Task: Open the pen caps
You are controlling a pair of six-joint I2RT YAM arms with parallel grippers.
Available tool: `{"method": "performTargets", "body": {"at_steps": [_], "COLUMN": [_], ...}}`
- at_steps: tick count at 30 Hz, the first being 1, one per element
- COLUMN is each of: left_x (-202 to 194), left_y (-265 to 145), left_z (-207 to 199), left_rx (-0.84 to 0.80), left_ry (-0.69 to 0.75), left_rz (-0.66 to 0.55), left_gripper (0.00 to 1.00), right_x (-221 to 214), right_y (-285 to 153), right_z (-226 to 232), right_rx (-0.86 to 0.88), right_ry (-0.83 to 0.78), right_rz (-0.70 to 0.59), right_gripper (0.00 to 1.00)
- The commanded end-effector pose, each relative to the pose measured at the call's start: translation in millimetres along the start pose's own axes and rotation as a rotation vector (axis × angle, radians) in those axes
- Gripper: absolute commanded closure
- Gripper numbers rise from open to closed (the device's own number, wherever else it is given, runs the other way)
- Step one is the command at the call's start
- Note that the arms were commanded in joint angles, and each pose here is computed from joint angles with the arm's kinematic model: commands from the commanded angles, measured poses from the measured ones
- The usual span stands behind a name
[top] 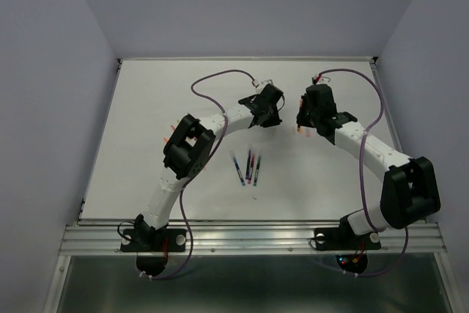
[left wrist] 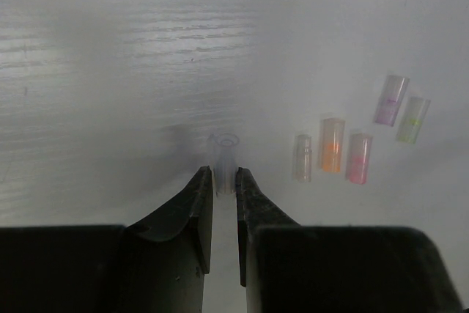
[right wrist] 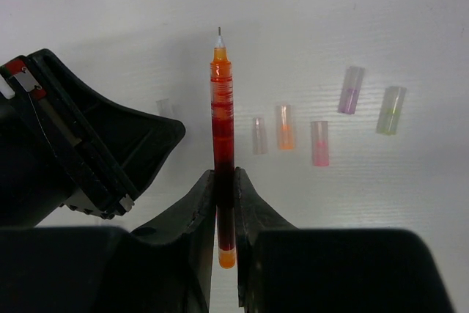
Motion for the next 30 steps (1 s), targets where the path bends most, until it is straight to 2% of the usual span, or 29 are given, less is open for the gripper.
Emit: {"method": "performTargets", "body": {"at_steps": [1,4,6,9,12,14,18,19,25,28,29,30], "left_x": [-3,-7,-7,-7,-5,-3,10,13,34,59,57,75], "left_y": [-8,-6,-8,-12,-13,-17,-35,-40,-75,-105,-106,-130], "left_z": [-23,-24,-24,-25,-23,-26,-36,-39,-35,-15,5,13], "left_rx": [-0.063,-0.071,-0.074,-0.074,-0.060,-0.063,-0.098,-0.104,-0.096,-0.088,-0.043,-0.051], "left_ry": [0.004,0.002,0.008,0.015,0.024,0.034,0.064,0.069,0.088,0.031,0.018,-0.018], "left_rz": [0.021,0.042,0.043,0.037,0.027,0.020,-0.024,-0.035,-0.089,-0.169,-0.175,-0.232], "left_gripper": [0.85,0.81,0.73,0.56,0.45,0.44,0.34,0.28,0.27,0.24,0.22,0.18], "right_x": [11,11,11,12,12,12,14,15,19,16,16,12], "right_y": [-6,-5,-5,-5,-5,-6,-8,-9,-14,-14,-14,-14], "right_z": [-6,-6,-6,-10,-10,-10,-10,-10,-4,4,8,16], "right_rx": [-0.028,-0.027,-0.028,-0.040,-0.042,-0.047,-0.039,-0.040,0.034,0.114,0.160,0.199], "right_ry": [0.030,0.030,0.030,0.035,0.037,0.038,0.037,0.037,0.020,0.013,0.015,0.005], "right_rz": [-0.060,-0.060,-0.061,-0.061,-0.062,-0.067,-0.073,-0.076,-0.081,-0.075,-0.077,-0.067], "right_gripper": [0.91,0.91,0.91,0.90,0.90,0.90,0.89,0.89,0.87,0.87,0.87,0.87]}}
Point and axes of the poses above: each gripper's point midway between its finger pads, its own y axis out along the fingers, its own z axis along the line the jaws close on, x = y × z, the point moved 8 cm from there along -y, back along the fingers, and after that the axes turned 12 degrees about -y, right-handed, at the moved point
